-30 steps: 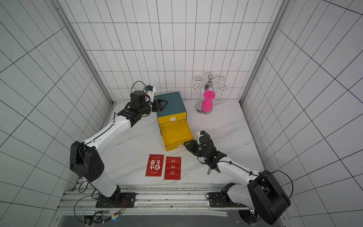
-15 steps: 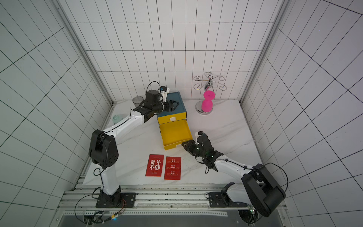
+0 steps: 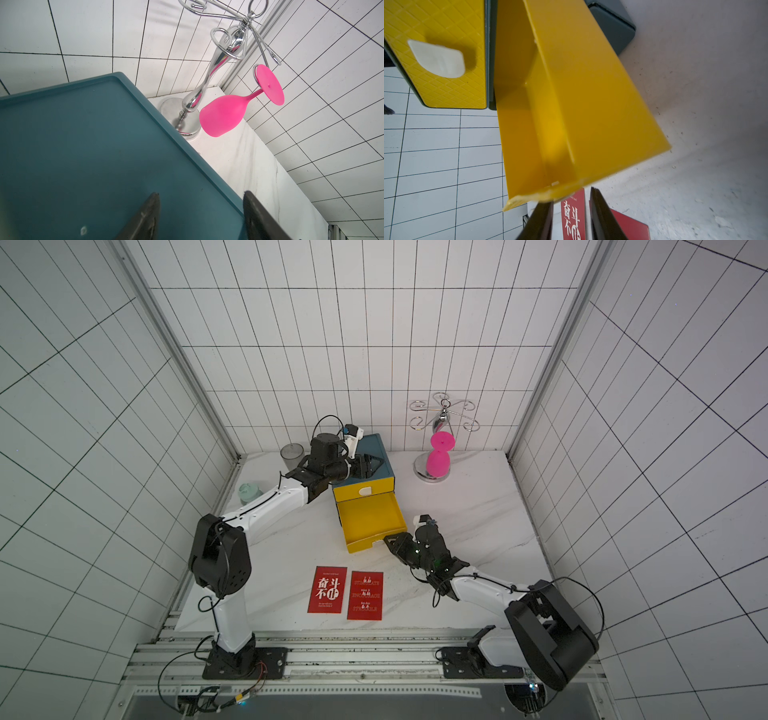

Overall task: Take the postcards out of the drawer
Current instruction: Close the drawer of the storage box.

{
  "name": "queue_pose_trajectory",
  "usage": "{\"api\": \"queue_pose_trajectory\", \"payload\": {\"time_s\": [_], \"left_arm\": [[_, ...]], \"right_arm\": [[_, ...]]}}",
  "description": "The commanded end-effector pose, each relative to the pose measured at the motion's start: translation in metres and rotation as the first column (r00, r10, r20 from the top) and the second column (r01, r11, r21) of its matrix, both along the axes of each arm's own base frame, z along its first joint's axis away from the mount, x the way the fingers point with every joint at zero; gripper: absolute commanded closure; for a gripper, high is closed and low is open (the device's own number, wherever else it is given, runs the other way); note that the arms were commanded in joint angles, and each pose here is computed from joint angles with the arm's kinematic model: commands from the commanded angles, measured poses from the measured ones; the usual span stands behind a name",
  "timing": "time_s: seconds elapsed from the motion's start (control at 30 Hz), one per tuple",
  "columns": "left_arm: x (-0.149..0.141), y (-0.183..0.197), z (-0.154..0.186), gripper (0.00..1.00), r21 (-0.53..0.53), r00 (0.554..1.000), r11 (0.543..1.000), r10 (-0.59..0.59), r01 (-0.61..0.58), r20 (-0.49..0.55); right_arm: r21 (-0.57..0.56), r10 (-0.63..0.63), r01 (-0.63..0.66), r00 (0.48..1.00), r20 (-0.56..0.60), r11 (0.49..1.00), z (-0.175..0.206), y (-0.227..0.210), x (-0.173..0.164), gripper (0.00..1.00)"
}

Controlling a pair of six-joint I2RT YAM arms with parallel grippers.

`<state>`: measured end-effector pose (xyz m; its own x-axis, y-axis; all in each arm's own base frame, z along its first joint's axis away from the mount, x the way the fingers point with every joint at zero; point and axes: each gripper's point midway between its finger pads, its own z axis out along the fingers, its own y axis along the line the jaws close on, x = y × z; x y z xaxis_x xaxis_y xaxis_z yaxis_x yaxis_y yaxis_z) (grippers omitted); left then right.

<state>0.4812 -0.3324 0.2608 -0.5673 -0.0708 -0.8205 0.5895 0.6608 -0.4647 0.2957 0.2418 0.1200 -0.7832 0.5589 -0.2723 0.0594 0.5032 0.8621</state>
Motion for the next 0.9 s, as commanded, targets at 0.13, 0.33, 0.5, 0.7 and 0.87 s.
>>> {"api": "queue_pose_trajectory", "payload": {"time_s": [0.13, 0.33, 0.5, 0.7, 0.87], "left_arm": [[-0.02, 0.002, -0.085, 0.37, 0.08, 0.975, 0.996, -0.014, 0.032, -0.221], [-0.023, 0.001, -0.093, 0.37, 0.084, 0.972, 0.995, -0.026, 0.047, -0.233], [-0.024, 0.001, -0.096, 0.37, 0.077, 0.968, 0.996, -0.03, 0.051, -0.25], [-0.029, -0.001, -0.098, 0.37, 0.064, 0.962, 0.996, -0.047, 0.067, -0.267], [-0.035, 0.002, -0.106, 0.37, 0.074, 0.958, 0.994, -0.051, 0.074, -0.283]], "right_arm": [[0.034, -0.045, 0.042, 0.995, 0.089, 0.999, 0.03, 0.01, 0.029, 0.67], [0.042, -0.054, 0.05, 0.994, 0.1, 0.998, 0.034, 0.013, 0.039, 0.68], [0.068, -0.079, 0.072, 0.992, 0.099, 0.995, 0.036, 0.011, 0.054, 0.68], [0.112, -0.111, 0.101, 0.99, 0.086, 0.989, 0.036, 0.007, 0.075, 0.68], [0.15, -0.094, 0.087, 0.995, 0.045, 0.985, 0.031, 0.011, 0.091, 0.69]]}}
